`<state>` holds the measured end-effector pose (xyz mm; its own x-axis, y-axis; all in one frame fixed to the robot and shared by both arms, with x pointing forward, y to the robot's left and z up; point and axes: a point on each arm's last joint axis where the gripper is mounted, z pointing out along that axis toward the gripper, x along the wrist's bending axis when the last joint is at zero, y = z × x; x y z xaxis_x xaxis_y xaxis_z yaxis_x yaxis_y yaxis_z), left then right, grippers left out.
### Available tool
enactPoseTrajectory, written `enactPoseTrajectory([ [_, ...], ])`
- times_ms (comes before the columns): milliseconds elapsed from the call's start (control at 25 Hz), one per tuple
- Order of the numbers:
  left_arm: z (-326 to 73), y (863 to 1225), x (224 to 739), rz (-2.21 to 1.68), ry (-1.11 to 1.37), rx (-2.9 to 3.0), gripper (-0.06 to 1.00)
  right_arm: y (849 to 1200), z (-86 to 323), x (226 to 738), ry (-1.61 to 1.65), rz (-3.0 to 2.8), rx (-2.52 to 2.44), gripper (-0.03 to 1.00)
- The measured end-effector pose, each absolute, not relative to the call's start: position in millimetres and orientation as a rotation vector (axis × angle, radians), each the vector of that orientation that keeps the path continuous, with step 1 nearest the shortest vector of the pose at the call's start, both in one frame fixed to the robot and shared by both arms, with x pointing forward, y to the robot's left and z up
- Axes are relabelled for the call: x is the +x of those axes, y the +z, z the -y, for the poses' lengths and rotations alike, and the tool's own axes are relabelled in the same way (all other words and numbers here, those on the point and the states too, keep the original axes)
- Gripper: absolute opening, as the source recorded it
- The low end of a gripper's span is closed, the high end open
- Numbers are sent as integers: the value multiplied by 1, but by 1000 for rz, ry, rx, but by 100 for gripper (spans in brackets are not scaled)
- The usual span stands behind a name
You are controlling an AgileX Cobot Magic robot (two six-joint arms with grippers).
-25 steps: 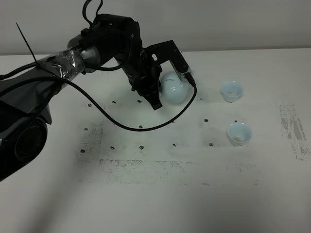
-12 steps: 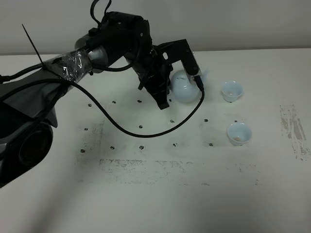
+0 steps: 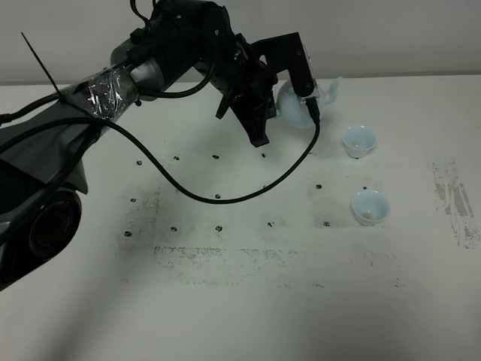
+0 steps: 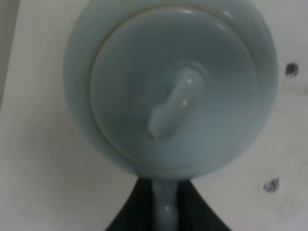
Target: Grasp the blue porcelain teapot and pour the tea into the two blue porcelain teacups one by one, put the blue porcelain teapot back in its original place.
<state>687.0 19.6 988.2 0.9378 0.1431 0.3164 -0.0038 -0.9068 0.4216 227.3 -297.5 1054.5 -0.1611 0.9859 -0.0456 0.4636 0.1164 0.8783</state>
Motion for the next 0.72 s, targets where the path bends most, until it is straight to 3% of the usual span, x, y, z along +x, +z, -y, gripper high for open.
enactPoseTrajectory([
  [440, -14, 971, 692, 11, 511, 2659, 7, 1055, 298, 227, 979, -1718, 1420, 46],
  [720, -10, 963, 702, 67, 660, 2628, 7, 1055, 298, 227, 979, -1718, 1420, 46],
])
